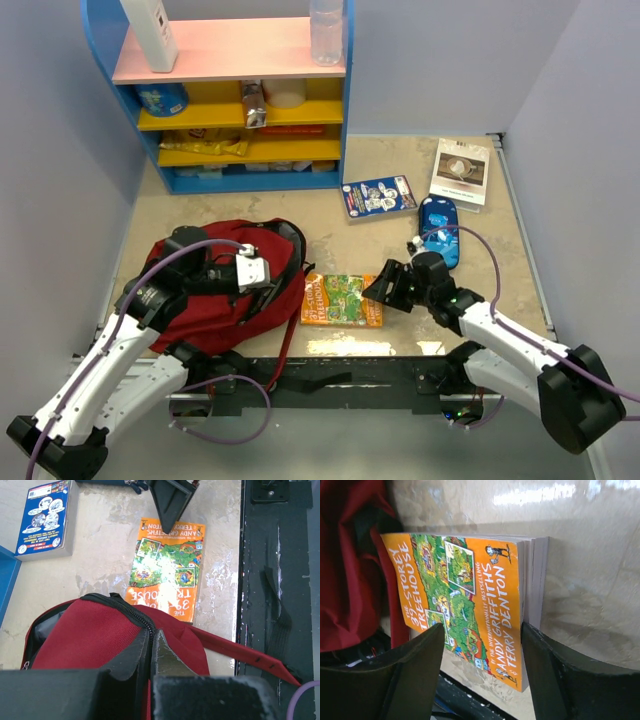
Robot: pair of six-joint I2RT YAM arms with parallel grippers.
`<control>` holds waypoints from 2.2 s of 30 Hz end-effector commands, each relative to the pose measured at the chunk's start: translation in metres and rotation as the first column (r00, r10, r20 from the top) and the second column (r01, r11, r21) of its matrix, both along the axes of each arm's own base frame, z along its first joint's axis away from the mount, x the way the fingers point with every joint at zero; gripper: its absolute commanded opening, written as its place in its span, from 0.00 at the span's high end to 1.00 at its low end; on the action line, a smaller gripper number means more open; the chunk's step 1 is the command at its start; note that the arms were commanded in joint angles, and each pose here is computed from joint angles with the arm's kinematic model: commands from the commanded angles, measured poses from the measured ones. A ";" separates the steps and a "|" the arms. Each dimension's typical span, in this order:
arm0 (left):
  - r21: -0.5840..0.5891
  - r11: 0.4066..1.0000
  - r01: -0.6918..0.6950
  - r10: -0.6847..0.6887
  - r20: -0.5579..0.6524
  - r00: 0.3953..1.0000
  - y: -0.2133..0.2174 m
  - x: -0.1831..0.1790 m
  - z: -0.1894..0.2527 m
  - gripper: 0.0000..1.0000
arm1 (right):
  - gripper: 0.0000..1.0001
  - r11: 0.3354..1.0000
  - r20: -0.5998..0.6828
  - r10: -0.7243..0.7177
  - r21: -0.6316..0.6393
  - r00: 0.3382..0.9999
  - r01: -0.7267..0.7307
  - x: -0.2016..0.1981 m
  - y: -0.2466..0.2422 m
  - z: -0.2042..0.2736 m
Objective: Pack the student bag
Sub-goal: Pick up the book from the center of the board, then place the book in the student bag.
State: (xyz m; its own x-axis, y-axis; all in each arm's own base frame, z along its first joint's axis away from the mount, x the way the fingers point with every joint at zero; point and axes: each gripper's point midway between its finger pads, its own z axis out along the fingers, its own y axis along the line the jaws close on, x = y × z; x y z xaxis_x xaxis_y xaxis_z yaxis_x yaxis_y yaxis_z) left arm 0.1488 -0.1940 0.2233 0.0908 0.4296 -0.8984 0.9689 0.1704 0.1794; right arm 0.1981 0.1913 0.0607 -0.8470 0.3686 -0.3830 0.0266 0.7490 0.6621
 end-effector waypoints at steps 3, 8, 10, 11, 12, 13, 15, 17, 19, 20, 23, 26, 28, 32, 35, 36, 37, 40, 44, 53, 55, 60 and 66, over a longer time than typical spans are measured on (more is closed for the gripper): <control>-0.089 0.994 0.068 -0.062 0.067 0.996 -0.012 -0.002 0.031 1.00 | 0.36 0.990 0.036 0.057 0.129 0.998 -0.061 -0.011 0.021 0.007; -0.095 0.993 0.076 -0.070 0.064 0.995 -0.014 -0.003 0.032 1.00 | 0.38 0.987 0.067 0.062 0.144 0.996 -0.071 -0.012 0.022 -0.001; -0.097 0.992 0.078 -0.072 0.068 0.995 -0.014 -0.003 0.034 1.00 | 0.42 0.984 0.083 0.075 0.158 0.994 -0.087 -0.011 0.026 0.004; -0.096 0.992 0.079 -0.072 0.068 0.995 -0.014 -0.003 0.034 1.00 | 0.46 0.981 0.100 0.079 0.169 0.992 -0.096 -0.010 0.028 0.010; -0.096 0.993 0.076 -0.070 0.064 0.995 -0.014 -0.002 0.033 1.00 | 0.46 0.978 0.123 0.080 0.183 0.989 -0.102 -0.007 0.030 0.019; -0.096 0.992 0.077 -0.072 0.062 0.996 -0.014 -0.003 0.033 1.00 | 0.47 0.975 0.141 0.082 0.194 0.987 -0.108 -0.007 0.032 0.026; -0.097 0.992 0.079 -0.073 0.061 0.995 -0.014 -0.003 0.033 1.00 | 0.48 0.967 0.199 0.080 0.223 0.977 -0.124 -0.003 0.035 0.047; -0.097 0.992 0.081 -0.076 0.059 0.995 -0.014 -0.003 0.033 1.00 | 0.51 0.960 0.236 0.083 0.243 0.968 -0.141 -0.002 0.037 0.060; -0.099 0.992 0.081 -0.075 0.062 0.995 -0.014 -0.003 0.034 1.00 | 0.55 0.952 0.262 0.089 0.261 0.961 -0.160 -0.002 0.040 0.067; -0.101 0.991 0.084 -0.078 0.061 0.995 -0.014 -0.004 0.033 1.00 | 0.56 0.948 0.267 0.098 0.267 0.959 -0.172 -0.003 0.042 0.067; -0.101 0.991 0.085 -0.079 0.060 0.995 -0.014 -0.004 0.034 1.00 | 0.60 0.938 0.256 0.124 0.285 0.959 -0.198 -0.007 0.046 0.055; -0.103 0.991 0.087 -0.080 0.064 0.995 -0.014 -0.004 0.035 1.00 | 0.61 0.940 0.231 0.145 0.271 0.962 -0.207 -0.009 0.048 0.033; -0.105 0.990 0.090 -0.084 0.061 0.995 -0.015 -0.005 0.035 1.00 | 0.60 0.949 0.207 0.168 0.231 0.964 -0.215 -0.011 0.046 0.012; -0.106 0.990 0.091 -0.085 0.058 0.995 -0.015 -0.005 0.035 1.00 | 0.70 0.961 0.171 0.185 0.174 0.968 -0.214 -0.010 0.044 -0.009; -0.107 0.990 0.092 -0.086 0.058 0.995 -0.015 -0.005 0.037 1.00 | 0.95 0.965 0.188 0.177 0.162 0.966 -0.208 -0.003 0.045 0.002; -0.106 0.990 0.091 -0.085 0.061 0.995 -0.015 -0.005 0.037 1.00 | 0.99 0.968 0.226 0.157 0.158 0.961 -0.195 0.006 0.046 0.016; -0.103 0.990 0.092 -0.086 0.057 0.995 -0.014 -0.005 0.036 1.00 | 1.00 0.975 0.199 0.156 0.128 0.968 -0.183 0.004 0.042 0.015; -0.092 0.991 0.093 -0.089 0.050 0.995 -0.013 -0.006 0.034 1.00 | 1.00 0.982 0.319 0.109 0.112 0.941 -0.152 0.020 0.037 0.073; -0.093 0.991 0.097 -0.092 0.052 0.994 -0.013 -0.007 0.034 1.00 | 1.00 0.982 0.476 0.075 0.115 0.876 -0.147 0.034 0.030 0.166; -0.088 0.992 0.093 -0.089 0.050 0.995 -0.007 -0.011 0.026 1.00 | 1.00 0.926 0.409 0.099 0.296 0.907 -0.234 0.021 0.054 0.190; -0.085 0.993 0.085 -0.081 0.052 0.995 -0.007 -0.010 0.024 1.00 | 1.00 0.894 0.403 0.080 0.376 0.912 -0.245 0.019 0.061 0.198; -0.077 0.994 0.081 -0.078 0.049 0.996 -0.006 -0.009 0.016 1.00 | 1.00 0.853 0.434 0.062 0.444 0.899 -0.273 0.013 0.063 0.220; -0.074 0.994 0.075 -0.072 0.043 0.996 -0.004 -0.010 0.009 1.00 | 1.00 0.831 0.497 0.032 0.469 0.867 -0.299 0.011 0.061 0.263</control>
State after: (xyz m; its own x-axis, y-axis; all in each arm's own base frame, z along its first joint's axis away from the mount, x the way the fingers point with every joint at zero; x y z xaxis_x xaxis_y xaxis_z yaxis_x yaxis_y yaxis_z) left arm 0.1412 -0.1942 0.2228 0.0960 0.3964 -0.9130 0.9760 0.1427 0.1646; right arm 0.2160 0.2463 0.2323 -0.7711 0.4298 -0.4698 -0.2867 0.4246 0.8588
